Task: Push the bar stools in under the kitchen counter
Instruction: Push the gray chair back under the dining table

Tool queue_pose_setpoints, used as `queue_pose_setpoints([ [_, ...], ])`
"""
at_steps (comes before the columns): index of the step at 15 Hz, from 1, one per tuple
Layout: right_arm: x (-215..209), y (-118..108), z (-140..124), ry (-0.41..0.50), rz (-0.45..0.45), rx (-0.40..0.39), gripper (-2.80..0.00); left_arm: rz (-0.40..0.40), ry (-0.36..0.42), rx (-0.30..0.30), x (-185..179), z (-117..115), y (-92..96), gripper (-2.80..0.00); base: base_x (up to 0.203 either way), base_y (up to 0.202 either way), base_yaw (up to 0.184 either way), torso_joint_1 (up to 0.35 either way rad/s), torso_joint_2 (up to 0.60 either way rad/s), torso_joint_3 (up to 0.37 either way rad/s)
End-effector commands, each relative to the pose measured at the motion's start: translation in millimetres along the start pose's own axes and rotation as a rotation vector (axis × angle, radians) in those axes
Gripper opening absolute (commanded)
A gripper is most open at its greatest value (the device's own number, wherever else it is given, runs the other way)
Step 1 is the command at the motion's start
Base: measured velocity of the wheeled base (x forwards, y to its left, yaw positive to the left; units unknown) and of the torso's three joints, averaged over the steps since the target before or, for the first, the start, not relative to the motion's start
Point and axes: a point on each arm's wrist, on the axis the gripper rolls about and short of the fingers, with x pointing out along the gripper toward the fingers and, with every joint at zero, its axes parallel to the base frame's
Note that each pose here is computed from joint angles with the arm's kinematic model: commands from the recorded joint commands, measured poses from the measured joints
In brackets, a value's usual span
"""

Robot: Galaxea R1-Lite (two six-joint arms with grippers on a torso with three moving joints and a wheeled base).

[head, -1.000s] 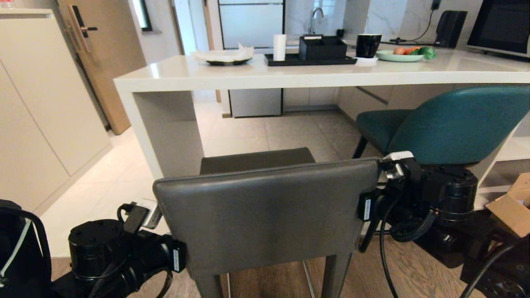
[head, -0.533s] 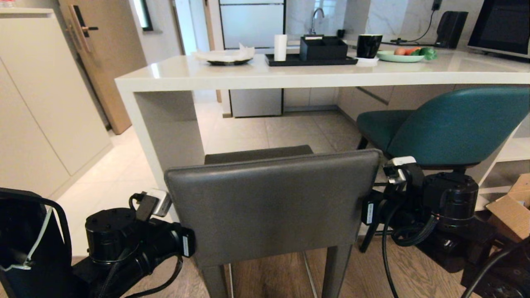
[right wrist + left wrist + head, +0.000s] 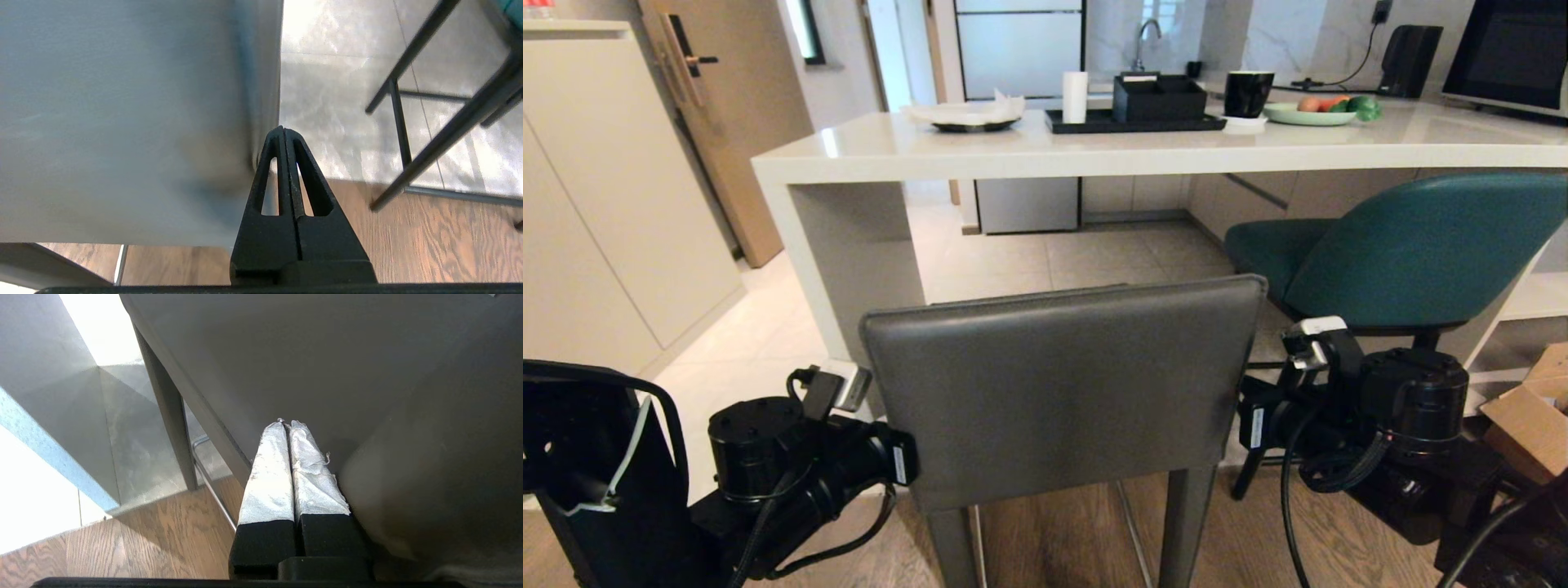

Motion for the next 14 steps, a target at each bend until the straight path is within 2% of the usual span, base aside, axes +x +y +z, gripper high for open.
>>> queue_pose_setpoints([
  [1, 4.8, -14.4, -0.4, -0.002, -0.051, 0.014, -2.8, 0.001, 0.0, -0.002, -7.9, 1.4, -0.3, -2.8, 0.0, 0.0, 0.0, 0.0, 0.0, 0.0],
  [3, 6.4, -35.1, 2.7, -0.023, -0.085, 0.035, -2.8, 0.003, 0.001, -0.003, -17.6, 2.9, -0.5, -2.8, 0.0, 0.0, 0.0, 0.0, 0.0, 0.0],
  [5, 7.1, -46.5, 6.4, -0.042, -0.068, 0.043, -2.8, 0.002, 0.019, -0.004, -26.5, 0.5, -1.2, -2.8, 0.0, 0.0, 0.0, 0.0, 0.0, 0.0],
  [8, 9.7, -41.9, 7.9, -0.048, -0.023, 0.036, -2.8, 0.02, 0.048, -0.003, -32.5, -4.9, -1.9, -2.8, 0.0, 0.0, 0.0, 0.0, 0.0, 0.0],
  [11, 10.7, -26.2, 8.3, -0.049, 0.042, 0.028, -2.8, 0.028, 0.032, -0.001, -29.7, -2.1, -1.6, -2.8, 0.0, 0.0, 0.0, 0.0, 0.0, 0.0],
  [14, 11.9, -20.8, 7.0, -0.044, 0.062, 0.026, -2.8, 0.024, 0.005, -0.001, -24.5, 2.7, -2.5, -2.8, 0.0, 0.0, 0.0, 0.0, 0.0, 0.0],
])
